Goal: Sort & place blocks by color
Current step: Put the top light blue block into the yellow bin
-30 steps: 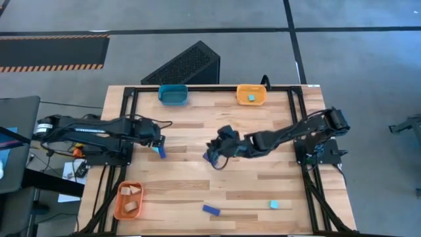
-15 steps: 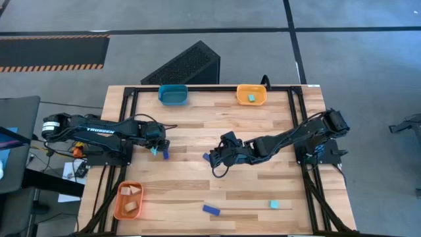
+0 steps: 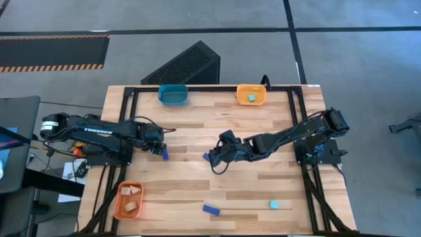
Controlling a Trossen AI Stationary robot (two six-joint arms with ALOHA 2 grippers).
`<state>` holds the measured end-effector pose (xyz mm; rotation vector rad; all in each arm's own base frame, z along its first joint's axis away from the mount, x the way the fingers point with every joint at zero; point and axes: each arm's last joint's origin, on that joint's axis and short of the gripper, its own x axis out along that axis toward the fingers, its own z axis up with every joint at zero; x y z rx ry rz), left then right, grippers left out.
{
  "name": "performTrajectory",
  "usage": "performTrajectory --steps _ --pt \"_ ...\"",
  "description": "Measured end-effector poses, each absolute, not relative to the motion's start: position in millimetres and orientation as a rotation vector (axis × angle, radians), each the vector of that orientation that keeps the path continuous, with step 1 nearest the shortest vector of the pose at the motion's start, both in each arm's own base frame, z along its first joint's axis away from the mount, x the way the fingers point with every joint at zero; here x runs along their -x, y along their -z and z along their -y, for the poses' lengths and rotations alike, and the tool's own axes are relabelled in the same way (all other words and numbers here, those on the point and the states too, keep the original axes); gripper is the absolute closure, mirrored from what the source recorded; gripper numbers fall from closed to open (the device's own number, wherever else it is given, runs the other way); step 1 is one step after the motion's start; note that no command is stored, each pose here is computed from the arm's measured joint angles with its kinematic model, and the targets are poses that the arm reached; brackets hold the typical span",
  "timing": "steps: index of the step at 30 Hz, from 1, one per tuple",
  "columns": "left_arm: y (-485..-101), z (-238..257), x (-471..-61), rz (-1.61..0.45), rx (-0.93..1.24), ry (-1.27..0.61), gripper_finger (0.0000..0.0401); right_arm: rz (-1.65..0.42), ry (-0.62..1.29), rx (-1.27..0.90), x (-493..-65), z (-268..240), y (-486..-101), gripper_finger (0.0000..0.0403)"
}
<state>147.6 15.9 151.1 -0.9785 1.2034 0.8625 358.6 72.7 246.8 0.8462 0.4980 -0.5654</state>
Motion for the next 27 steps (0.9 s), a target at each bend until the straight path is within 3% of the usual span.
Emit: performTrajectory --steps 3,11,20,27 --pt "-146 -15 -145 -1.207 0.976 -0.871 0.0173 -0.502 0.566 -0.841 -358 -73 -247 0.0258" --pt "-142 -16 -146 -1.167 0.945 -0.853 0.0302 -0.550 0.506 -0.812 -361 -65 -247 0.0260" --pt "-161 -18 -163 -1.109 0.860 -0.715 0.0304 -0.583 0.410 -0.834 -359 -65 -255 0.0266" --pt "-205 -22 -194 -0.910 0.655 -0.522 0.0297 -0.693 0.536 -0.755 -337 -54 -250 0.0264"
